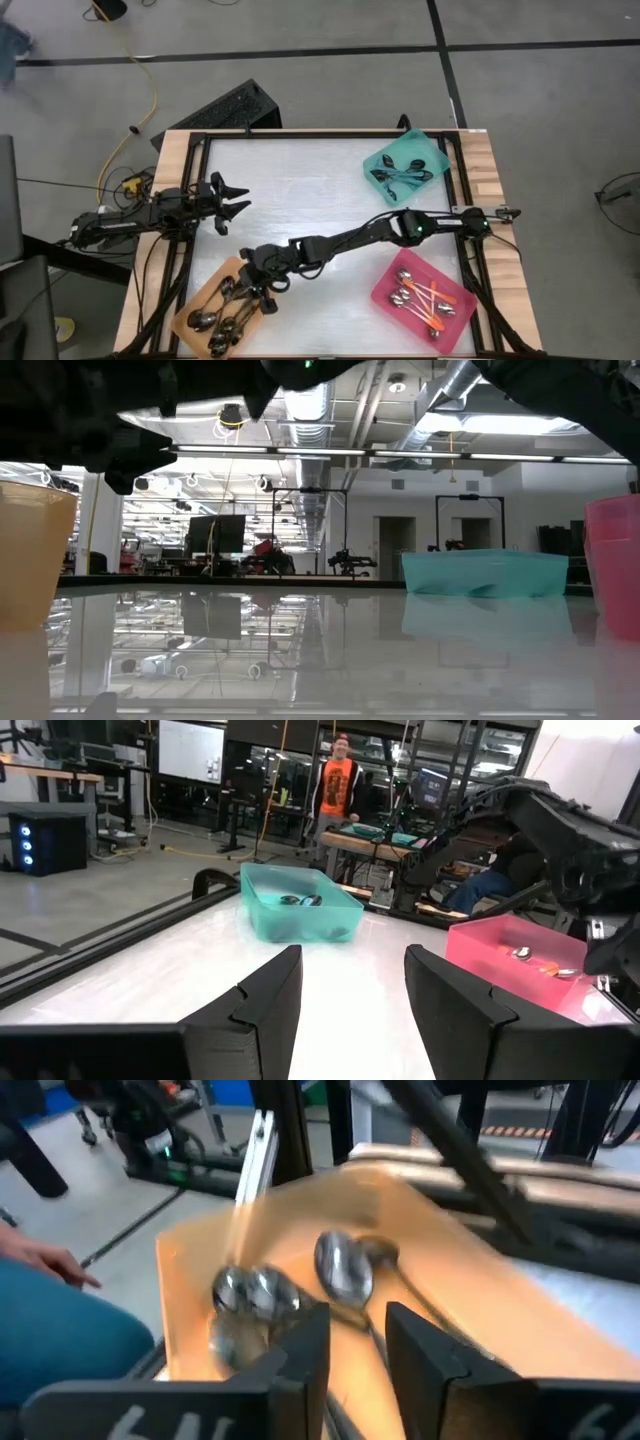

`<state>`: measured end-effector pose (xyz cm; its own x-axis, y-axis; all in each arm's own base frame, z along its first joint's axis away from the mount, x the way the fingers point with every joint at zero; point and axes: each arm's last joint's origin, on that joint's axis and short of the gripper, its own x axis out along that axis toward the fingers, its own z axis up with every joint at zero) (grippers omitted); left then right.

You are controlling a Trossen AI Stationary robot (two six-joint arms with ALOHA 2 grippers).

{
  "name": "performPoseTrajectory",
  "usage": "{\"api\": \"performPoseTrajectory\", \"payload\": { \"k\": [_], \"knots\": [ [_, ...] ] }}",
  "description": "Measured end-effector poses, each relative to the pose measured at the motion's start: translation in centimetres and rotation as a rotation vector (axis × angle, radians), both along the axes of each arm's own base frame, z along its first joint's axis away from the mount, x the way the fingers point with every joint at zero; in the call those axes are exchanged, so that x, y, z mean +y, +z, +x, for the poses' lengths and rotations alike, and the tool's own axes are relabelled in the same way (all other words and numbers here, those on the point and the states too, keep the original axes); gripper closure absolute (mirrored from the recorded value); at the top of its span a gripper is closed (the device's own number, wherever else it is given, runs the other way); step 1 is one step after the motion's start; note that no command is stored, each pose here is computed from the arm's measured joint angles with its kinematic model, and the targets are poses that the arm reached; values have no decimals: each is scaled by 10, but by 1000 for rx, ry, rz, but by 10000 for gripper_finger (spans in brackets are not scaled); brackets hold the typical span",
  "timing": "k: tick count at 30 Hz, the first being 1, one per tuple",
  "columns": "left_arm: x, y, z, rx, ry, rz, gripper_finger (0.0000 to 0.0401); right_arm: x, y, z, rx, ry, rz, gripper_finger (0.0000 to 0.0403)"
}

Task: Sort silverware by color (type)
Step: Return to Home Position

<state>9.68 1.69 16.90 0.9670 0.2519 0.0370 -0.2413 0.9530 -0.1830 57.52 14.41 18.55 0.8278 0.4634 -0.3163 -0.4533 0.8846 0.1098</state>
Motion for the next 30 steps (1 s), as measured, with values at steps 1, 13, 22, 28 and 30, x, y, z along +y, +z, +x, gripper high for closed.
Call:
{"api": "performPoseTrajectory", "payload": {
  "k": [1, 13, 22, 28, 30],
  "knots": [
    [0, 0, 0, 0, 0, 0, 237, -2, 5, 0, -9, -3, 2, 287],
    [0, 0, 0, 0, 0, 0, 237, -42, 145, -53, -9, -37, -55, 282],
    [0, 0, 0, 0, 0, 0, 237, -84, 223, -126, 74, -41, -221, 281],
    [0, 0, 0, 0, 0, 0, 237, -131, 268, -187, 165, -124, -235, 281],
    [0, 0, 0, 0, 0, 0, 237, -141, 282, -207, 157, -130, -248, 281]
  ]
}}
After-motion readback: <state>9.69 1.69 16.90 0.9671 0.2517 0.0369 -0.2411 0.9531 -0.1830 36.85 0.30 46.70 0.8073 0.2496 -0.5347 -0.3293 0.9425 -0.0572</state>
